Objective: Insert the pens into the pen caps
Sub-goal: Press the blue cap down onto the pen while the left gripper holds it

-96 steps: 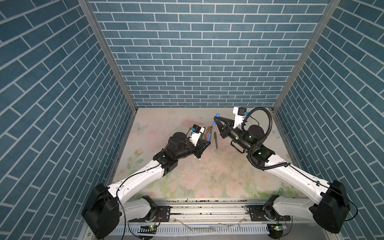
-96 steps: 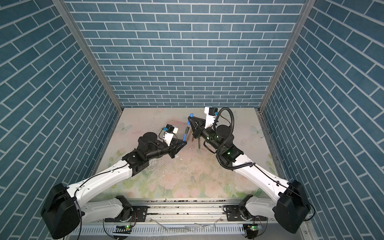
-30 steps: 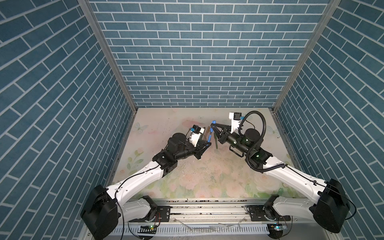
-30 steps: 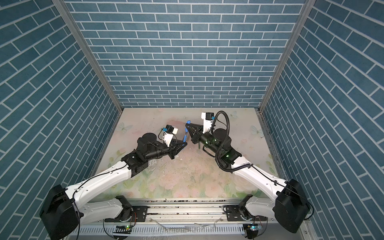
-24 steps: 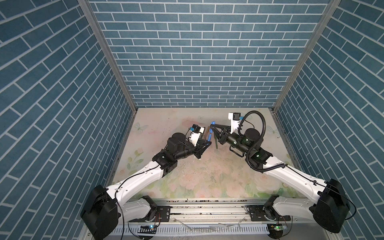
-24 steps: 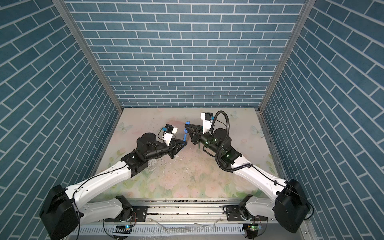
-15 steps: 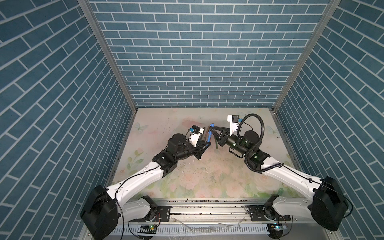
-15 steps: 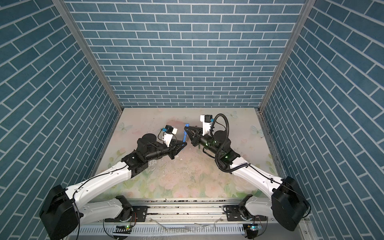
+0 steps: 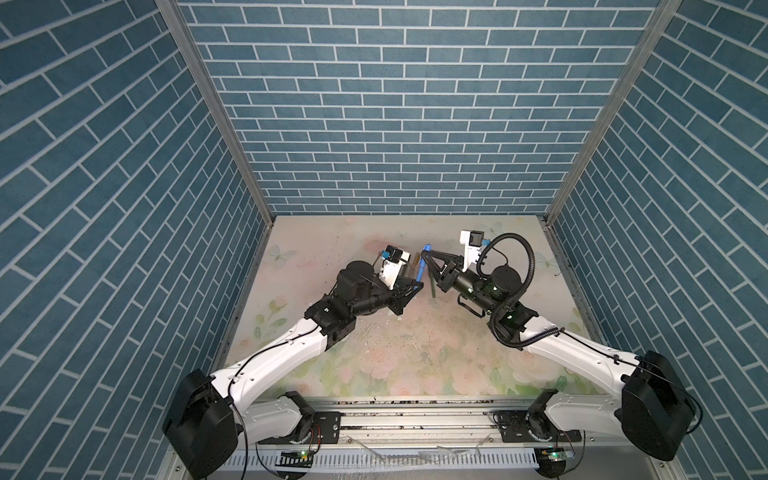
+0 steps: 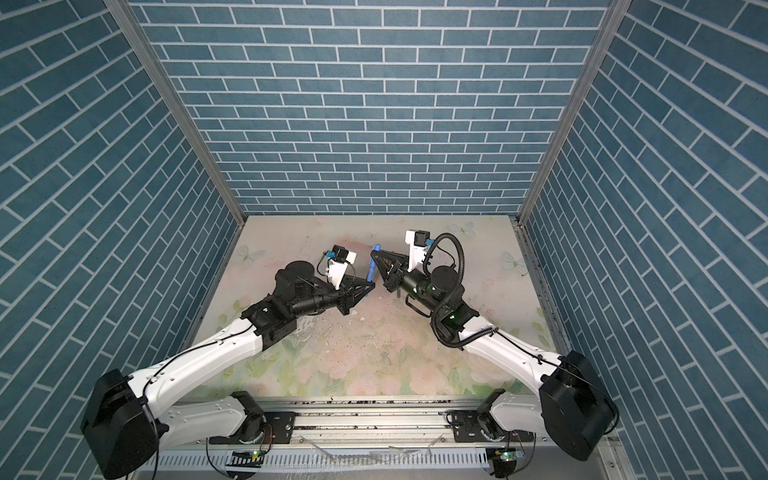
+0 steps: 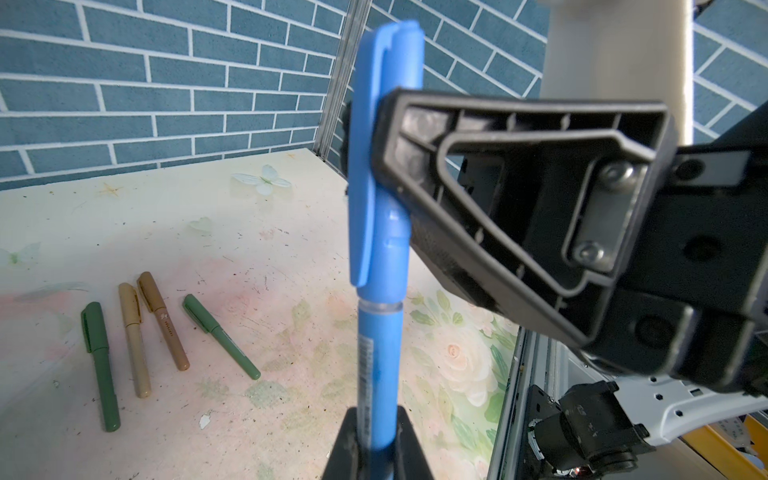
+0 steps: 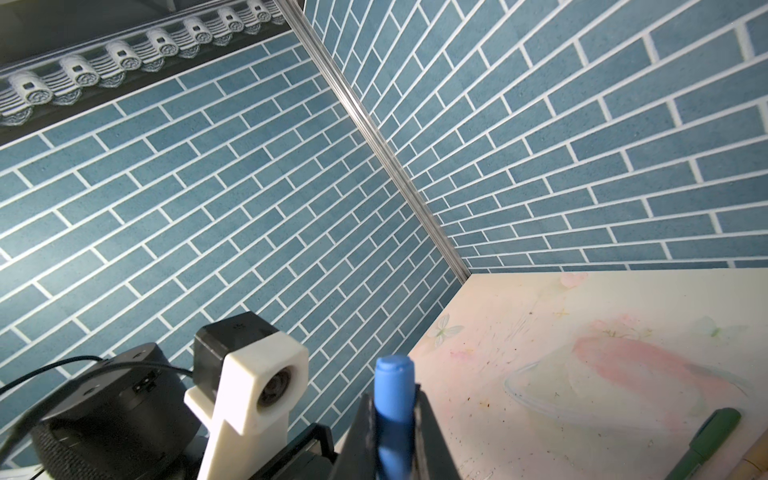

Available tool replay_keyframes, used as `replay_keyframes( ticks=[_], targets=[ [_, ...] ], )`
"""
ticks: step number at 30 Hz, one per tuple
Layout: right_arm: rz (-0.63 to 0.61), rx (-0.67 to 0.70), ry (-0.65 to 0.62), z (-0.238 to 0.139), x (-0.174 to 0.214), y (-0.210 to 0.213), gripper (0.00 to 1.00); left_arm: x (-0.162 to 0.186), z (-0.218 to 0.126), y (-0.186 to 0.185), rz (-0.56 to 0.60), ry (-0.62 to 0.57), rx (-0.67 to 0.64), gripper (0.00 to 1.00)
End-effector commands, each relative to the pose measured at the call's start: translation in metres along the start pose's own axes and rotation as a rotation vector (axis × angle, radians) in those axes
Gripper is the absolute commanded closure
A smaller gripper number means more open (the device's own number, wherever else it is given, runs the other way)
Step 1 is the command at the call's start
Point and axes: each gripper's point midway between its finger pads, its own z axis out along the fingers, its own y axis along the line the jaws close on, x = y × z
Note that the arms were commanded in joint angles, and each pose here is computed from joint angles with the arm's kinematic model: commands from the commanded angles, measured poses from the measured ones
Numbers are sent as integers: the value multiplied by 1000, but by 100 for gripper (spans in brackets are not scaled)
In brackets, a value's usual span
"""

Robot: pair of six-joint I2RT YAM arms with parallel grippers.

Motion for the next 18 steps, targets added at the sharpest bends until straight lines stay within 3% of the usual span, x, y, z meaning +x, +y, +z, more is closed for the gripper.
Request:
replay_keyframes(
  ticks=[1,18],
  targets=[
    [72,19,247,-15,77,-14,92,-126,-33,-18,92,-398,-28,100],
    [168,40,318,-29,127,-30,92,-208,-40,-42,164,-591,32,100]
  ],
)
